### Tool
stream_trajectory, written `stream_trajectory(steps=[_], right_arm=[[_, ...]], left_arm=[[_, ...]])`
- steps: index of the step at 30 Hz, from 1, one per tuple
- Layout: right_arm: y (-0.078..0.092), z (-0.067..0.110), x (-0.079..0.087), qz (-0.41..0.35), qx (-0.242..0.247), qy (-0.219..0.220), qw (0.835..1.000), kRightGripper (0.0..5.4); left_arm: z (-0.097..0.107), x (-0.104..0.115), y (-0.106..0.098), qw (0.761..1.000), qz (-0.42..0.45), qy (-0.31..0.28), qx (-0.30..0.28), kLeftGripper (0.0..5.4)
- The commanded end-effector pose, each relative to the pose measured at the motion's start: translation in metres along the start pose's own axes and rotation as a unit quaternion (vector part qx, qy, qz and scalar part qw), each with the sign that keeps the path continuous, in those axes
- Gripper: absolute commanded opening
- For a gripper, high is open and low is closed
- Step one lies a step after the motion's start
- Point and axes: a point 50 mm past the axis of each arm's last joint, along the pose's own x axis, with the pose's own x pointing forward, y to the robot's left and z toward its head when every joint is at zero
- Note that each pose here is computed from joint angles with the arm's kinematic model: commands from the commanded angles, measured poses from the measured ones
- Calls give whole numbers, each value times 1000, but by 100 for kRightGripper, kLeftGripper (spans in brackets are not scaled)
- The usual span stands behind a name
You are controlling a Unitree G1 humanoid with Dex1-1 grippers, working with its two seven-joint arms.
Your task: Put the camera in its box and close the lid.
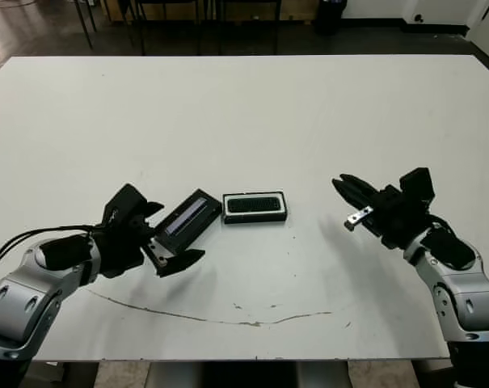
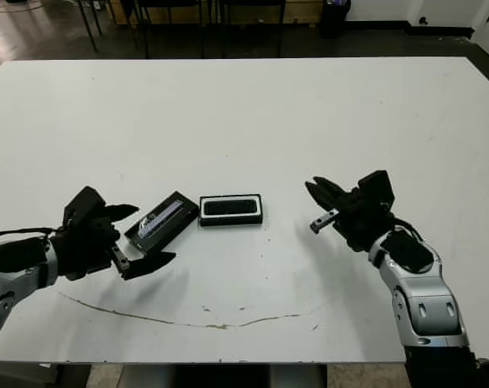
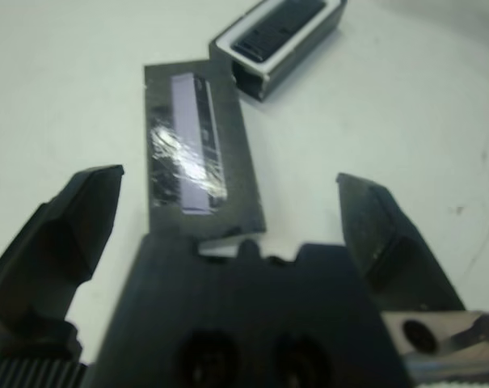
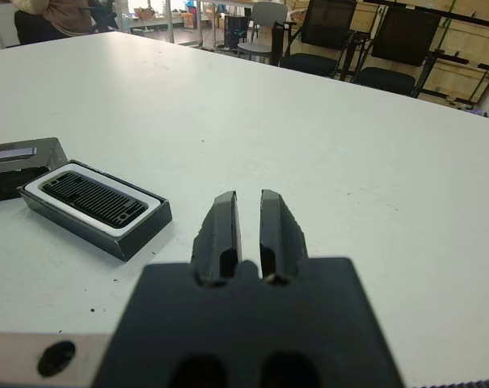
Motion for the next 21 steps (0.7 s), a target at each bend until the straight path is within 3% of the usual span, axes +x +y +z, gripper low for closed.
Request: stream_trajectory(steps=[1, 10, 21], right_arm=[[-1, -6, -3, 0, -4, 17, 1000, 0], [-2, -5, -3, 0, -1, 19, 1000, 0], [-3, -5, -3, 1, 0, 22, 1000, 0]], left_arm=[[-10, -2, -1, 999, 13, 31, 9, 537], [-16, 1, -5, 997, 59, 39, 20, 528], [-23, 8, -11, 998, 48, 28, 28, 277]])
